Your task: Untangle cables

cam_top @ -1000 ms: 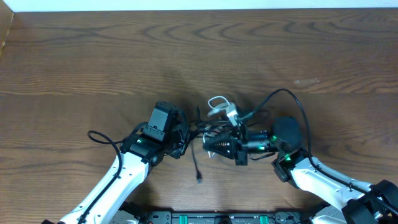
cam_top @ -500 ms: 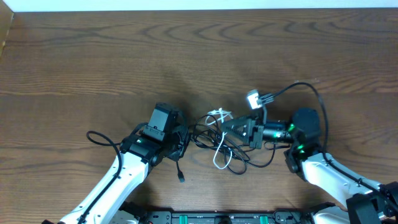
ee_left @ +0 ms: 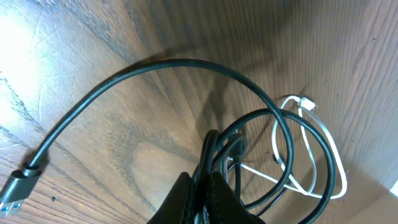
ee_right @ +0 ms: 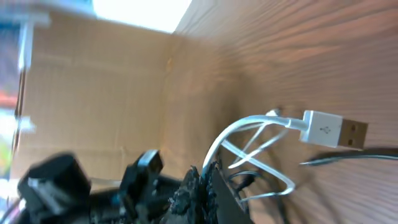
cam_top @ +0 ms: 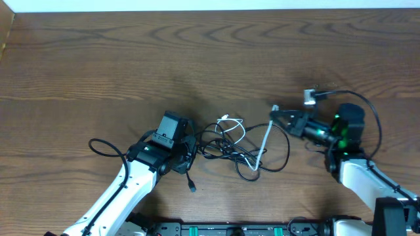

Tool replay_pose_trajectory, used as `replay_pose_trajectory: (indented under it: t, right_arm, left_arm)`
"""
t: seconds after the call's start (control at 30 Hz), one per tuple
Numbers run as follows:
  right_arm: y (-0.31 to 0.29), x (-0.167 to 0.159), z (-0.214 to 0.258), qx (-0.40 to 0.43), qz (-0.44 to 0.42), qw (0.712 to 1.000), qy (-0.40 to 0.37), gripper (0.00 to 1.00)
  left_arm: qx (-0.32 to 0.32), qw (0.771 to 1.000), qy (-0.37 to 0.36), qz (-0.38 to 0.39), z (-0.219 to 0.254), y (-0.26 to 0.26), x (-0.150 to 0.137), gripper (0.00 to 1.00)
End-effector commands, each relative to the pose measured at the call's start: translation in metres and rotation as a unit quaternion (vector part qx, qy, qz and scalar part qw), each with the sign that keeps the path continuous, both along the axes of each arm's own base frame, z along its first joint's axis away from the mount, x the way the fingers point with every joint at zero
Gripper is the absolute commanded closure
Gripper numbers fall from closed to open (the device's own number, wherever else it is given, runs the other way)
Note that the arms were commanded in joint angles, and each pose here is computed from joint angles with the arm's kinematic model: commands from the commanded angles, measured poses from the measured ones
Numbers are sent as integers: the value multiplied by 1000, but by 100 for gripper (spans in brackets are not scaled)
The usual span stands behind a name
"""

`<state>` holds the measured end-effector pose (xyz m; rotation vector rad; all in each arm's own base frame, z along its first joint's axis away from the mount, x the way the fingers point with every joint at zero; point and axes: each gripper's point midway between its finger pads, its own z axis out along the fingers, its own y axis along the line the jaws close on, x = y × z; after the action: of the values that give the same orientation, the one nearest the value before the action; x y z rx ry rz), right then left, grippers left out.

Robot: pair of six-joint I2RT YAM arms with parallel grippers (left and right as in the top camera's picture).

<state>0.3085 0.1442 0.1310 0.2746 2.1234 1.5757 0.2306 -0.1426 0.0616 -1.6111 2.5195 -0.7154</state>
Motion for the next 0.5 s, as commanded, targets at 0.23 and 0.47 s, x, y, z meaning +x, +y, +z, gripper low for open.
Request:
replay_pose_trajectory:
  t: [0.23, 0.47]
  right_arm:
    - [-34, 8, 2, -10, -25, 999, -27, 99]
    - [-34, 5, -4, -19, -21, 999, -22, 98]
  left_arm:
    - [6, 1000, -11, -13, 3, 0, 3, 8]
    - [-12, 993, -36, -109, 8, -15, -2, 7]
